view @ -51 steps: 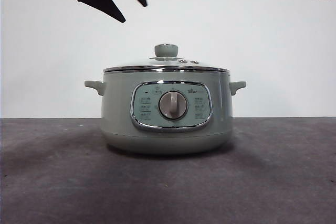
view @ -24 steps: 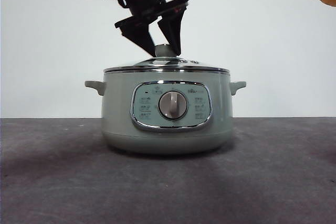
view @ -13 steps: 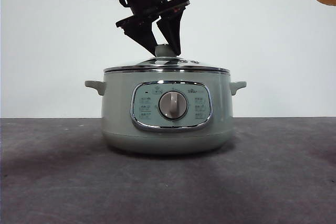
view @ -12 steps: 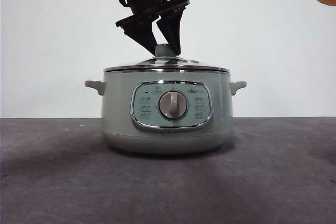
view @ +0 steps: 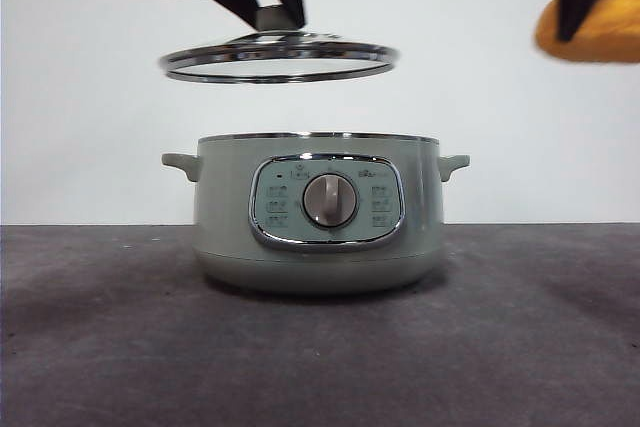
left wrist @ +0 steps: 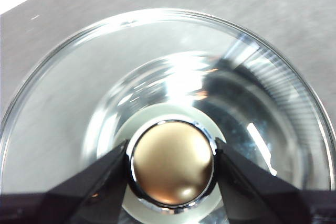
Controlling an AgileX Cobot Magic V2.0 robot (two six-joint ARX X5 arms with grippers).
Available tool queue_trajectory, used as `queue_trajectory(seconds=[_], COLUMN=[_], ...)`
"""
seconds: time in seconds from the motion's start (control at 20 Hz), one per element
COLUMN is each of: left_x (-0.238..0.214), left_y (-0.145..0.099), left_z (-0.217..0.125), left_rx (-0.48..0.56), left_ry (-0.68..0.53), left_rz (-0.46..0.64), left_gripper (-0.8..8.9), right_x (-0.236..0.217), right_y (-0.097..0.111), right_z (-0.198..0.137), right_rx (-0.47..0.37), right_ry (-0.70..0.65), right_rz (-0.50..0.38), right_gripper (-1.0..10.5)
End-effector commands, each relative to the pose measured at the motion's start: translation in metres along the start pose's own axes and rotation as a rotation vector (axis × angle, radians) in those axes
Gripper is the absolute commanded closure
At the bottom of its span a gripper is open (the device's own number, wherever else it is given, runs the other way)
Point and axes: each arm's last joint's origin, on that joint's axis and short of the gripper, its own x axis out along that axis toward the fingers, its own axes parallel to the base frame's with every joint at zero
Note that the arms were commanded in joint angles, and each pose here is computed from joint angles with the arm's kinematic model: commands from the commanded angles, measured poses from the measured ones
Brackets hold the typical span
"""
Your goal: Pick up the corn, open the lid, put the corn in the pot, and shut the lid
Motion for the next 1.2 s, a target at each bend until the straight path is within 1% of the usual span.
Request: queue_trajectory(seconds=[0.05, 0.2, 0.35, 0.5, 0.65, 0.7, 0.85, 1.0, 1.2], left_x=[-0.022, -0.031, -0.038, -0.042, -0.046, -0.047, -0.050, -0.051, -0.051], left_y=[0.015, 0.036, 0.060, 0.080, 0.096, 0.100, 0.110, 0.113, 0.113], left_z=[0.002, -0.003, -0.008, -0.015, -0.020, -0.022, -0.026, -0.026, -0.024], left_rx=[0.009, -0.024, -0.072, -0.114, -0.139, -0.144, -0.163, -0.170, -0.165], left_ry=[-0.044, -0.028, -0.024, 0.002, 0.008, 0.013, 0.020, 0.017, -0.016], left_rz=[0.049, 0.090, 0.136, 0.172, 0.205, 0.213, 0.230, 0.235, 0.197], left_gripper=[8.26, 8.26, 8.26, 8.26, 8.26, 8.26, 8.26, 8.26, 8.26], right_x=[0.012, 0.019, 0.018, 0.021, 0.037, 0.045, 0.072, 0.104, 0.144], right_y=[0.006, 0.014, 0.024, 0.035, 0.049, 0.054, 0.070, 0.084, 0.097], right_z=[0.016, 0.043, 0.077, 0.112, 0.144, 0.152, 0.170, 0.182, 0.187], right_rx=[0.010, 0.009, 0.004, 0.001, -0.009, -0.019, -0.059, -0.086, -0.123], right_ry=[0.015, 0.015, -0.024, -0.067, -0.058, -0.049, -0.018, 0.003, 0.033], right_rz=[0.028, 0.044, 0.074, 0.098, 0.159, 0.159, 0.159, 0.159, 0.125], right_gripper=[9.6, 9.6, 9.6, 9.6, 9.6, 9.6, 9.6, 9.6, 9.6])
